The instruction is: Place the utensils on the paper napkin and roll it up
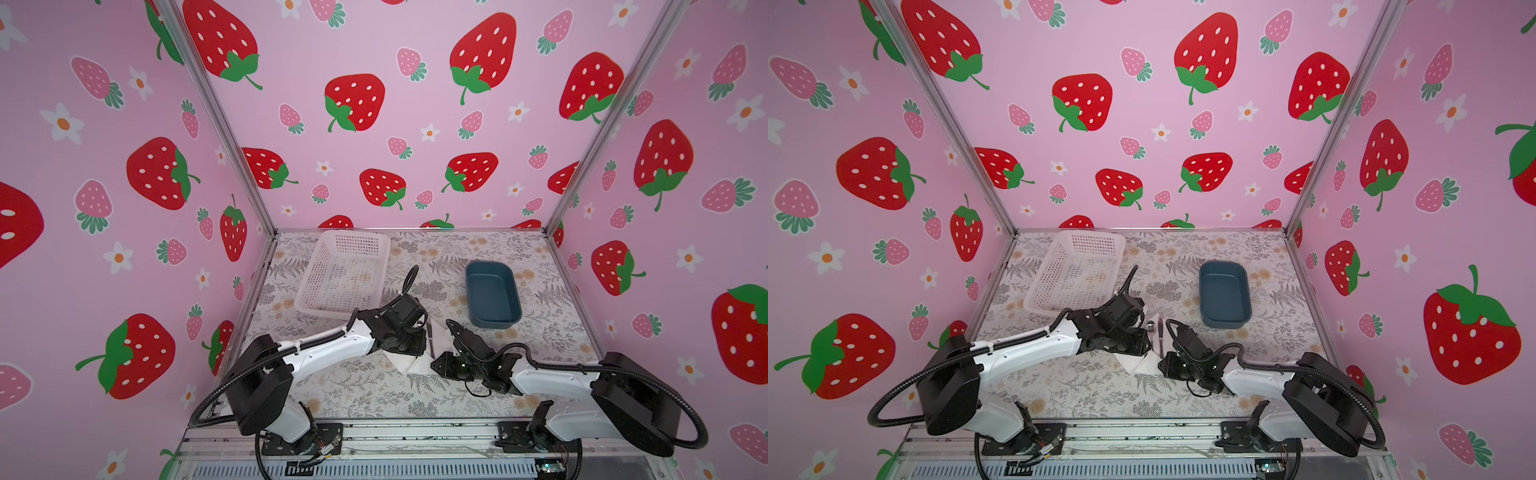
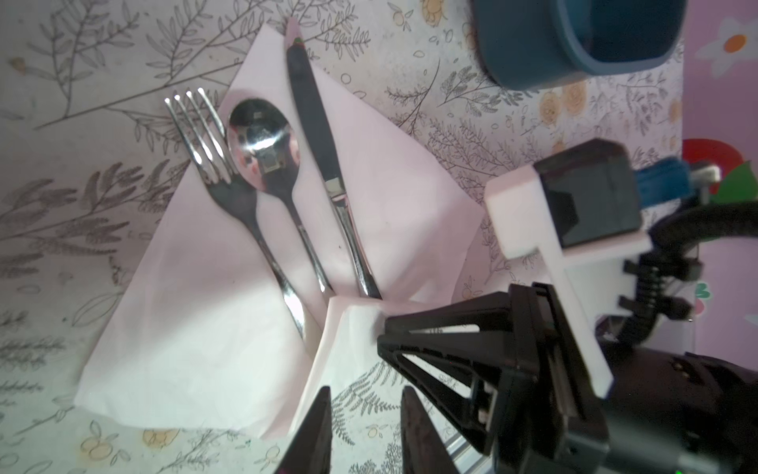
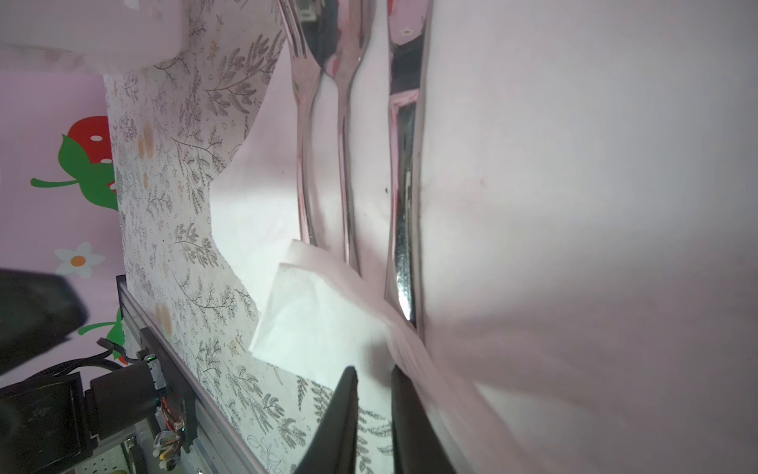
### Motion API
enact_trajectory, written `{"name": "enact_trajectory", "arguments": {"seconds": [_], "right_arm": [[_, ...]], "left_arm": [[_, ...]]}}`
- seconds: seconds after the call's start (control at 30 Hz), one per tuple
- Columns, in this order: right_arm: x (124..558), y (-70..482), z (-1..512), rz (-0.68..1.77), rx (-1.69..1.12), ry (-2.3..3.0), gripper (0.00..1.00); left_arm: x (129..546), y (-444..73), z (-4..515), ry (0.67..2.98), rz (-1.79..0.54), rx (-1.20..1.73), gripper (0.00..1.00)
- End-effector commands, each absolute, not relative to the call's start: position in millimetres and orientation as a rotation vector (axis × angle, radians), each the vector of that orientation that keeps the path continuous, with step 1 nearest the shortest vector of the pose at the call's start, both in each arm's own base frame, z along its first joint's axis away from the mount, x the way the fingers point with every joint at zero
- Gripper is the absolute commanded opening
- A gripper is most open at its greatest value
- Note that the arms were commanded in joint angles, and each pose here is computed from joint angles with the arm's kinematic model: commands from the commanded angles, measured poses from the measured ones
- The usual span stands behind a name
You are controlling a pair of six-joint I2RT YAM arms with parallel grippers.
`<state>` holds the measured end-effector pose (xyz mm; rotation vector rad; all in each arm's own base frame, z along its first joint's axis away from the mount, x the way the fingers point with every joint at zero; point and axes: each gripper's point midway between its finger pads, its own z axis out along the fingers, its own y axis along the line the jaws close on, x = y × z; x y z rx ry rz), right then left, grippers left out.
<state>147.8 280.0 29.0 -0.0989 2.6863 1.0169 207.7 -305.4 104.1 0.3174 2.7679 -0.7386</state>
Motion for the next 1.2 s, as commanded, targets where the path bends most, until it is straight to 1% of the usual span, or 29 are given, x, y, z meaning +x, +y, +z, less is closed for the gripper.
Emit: {"name": "enact_trajectory", "arguments": {"seconds": [0.0, 0.1, 0.37, 0.53, 0.77, 1.17], "right_arm": [[147.3, 275.1, 21.4, 0.983, -0.057, 2.706, 0.19], [148.2, 272.1, 19.6, 0.967, -0.030, 2.710, 0.19], [151.1, 264.7, 22.4, 0.960, 0.035, 2.683, 0.18], [151.6, 262.7, 23.7, 0.961, 0.051, 2.674, 0.18], [151.9, 264.9, 26.4, 0.974, 0.043, 2.669, 0.18], [151.7, 272.9, 47.0, 1.061, -0.016, 2.607, 0.20]], "left_arm": [[190.2, -299.4, 95.4, 2.820, -0.797, 0.230, 0.17], [177.2, -301.8, 90.3, 2.842, -0.867, 0.202, 0.11], [165.7, -314.5, 78.4, 2.876, -0.846, 0.264, 0.09], [169.0, -312.7, 62.5, 2.903, -0.752, 0.267, 0.07], [185.1, -301.1, 47.0, 2.899, -0.560, 0.228, 0.07], [185.0, -293.4, 28.3, 2.928, -0.477, 0.223, 0.07]]}}
